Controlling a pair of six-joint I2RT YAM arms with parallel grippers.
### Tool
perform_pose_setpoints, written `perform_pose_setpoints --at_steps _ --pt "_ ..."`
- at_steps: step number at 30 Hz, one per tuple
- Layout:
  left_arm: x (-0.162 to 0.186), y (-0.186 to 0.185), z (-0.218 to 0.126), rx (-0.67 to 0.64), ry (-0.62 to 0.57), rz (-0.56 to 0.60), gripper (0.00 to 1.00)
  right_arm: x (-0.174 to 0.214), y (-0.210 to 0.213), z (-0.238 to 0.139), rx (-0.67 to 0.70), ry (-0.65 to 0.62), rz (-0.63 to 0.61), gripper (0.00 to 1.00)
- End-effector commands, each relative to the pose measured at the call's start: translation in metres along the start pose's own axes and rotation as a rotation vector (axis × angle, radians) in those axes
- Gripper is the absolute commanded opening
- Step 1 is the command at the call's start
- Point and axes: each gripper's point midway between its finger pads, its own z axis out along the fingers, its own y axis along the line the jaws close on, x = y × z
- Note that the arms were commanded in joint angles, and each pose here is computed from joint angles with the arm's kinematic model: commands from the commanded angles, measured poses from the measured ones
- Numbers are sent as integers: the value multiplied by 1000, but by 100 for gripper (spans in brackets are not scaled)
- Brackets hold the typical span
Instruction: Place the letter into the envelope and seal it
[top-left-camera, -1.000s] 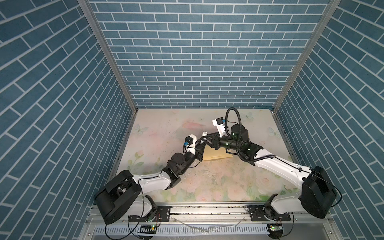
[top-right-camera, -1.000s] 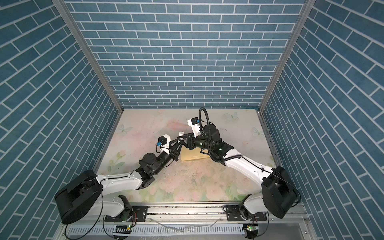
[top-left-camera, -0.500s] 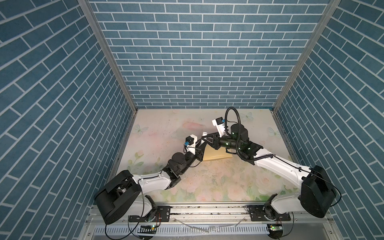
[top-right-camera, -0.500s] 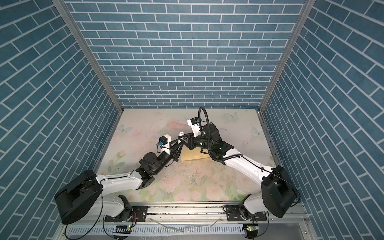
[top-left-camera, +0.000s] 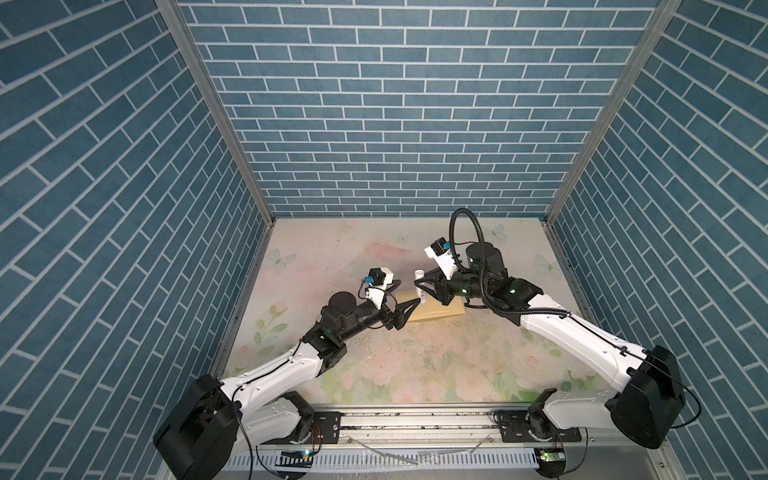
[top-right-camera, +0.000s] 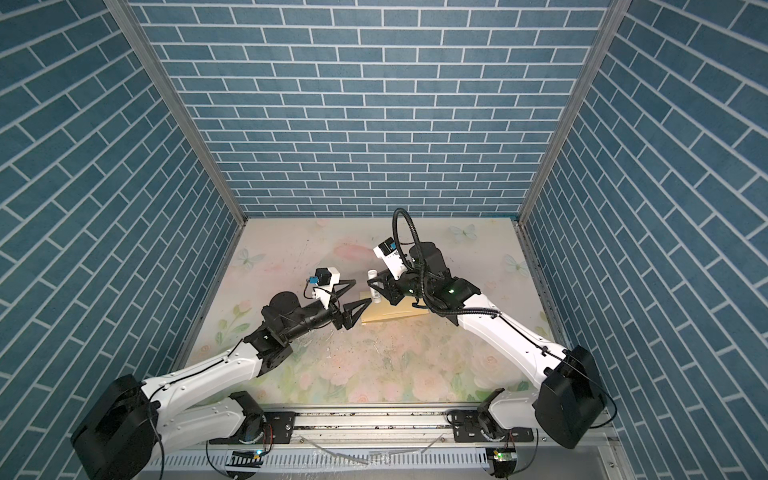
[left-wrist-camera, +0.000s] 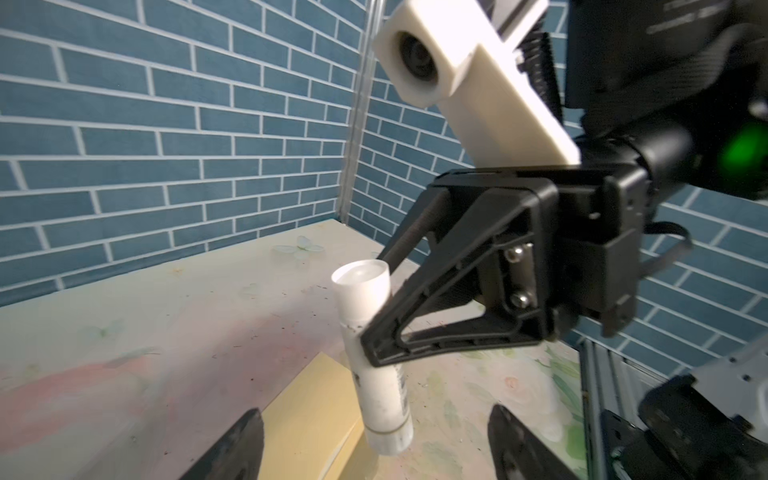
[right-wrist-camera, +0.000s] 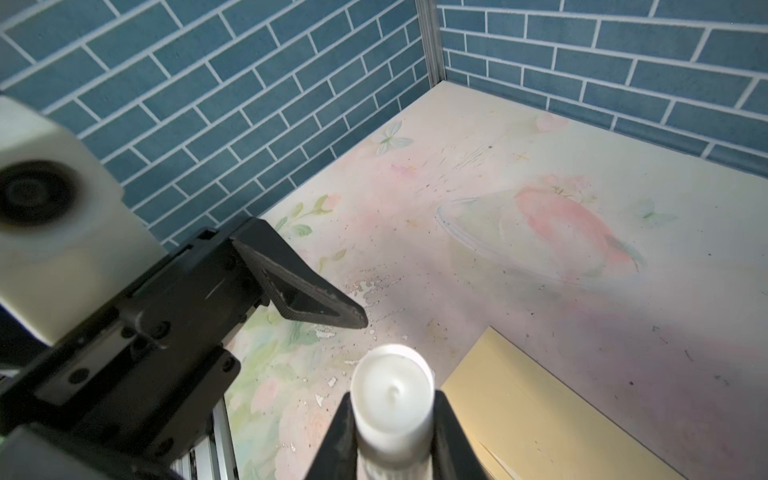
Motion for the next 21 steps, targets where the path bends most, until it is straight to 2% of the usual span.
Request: perform_pose_setpoints --at_steps 1,7,11,21 --pt "11 -17 -1 135 83 -59 85 -16 23 -14 -94 -9 -130 0" --pt "8 -22 5 188 67 -89 79 -14 37 -12 -192 -3 -134 0" --pt "9 -23 11 217 67 -120 72 -13 41 -9 -225 7 -123 0" --pt "5 -25 15 252 36 -155 59 -6 37 -3 -227 41 -118 0"
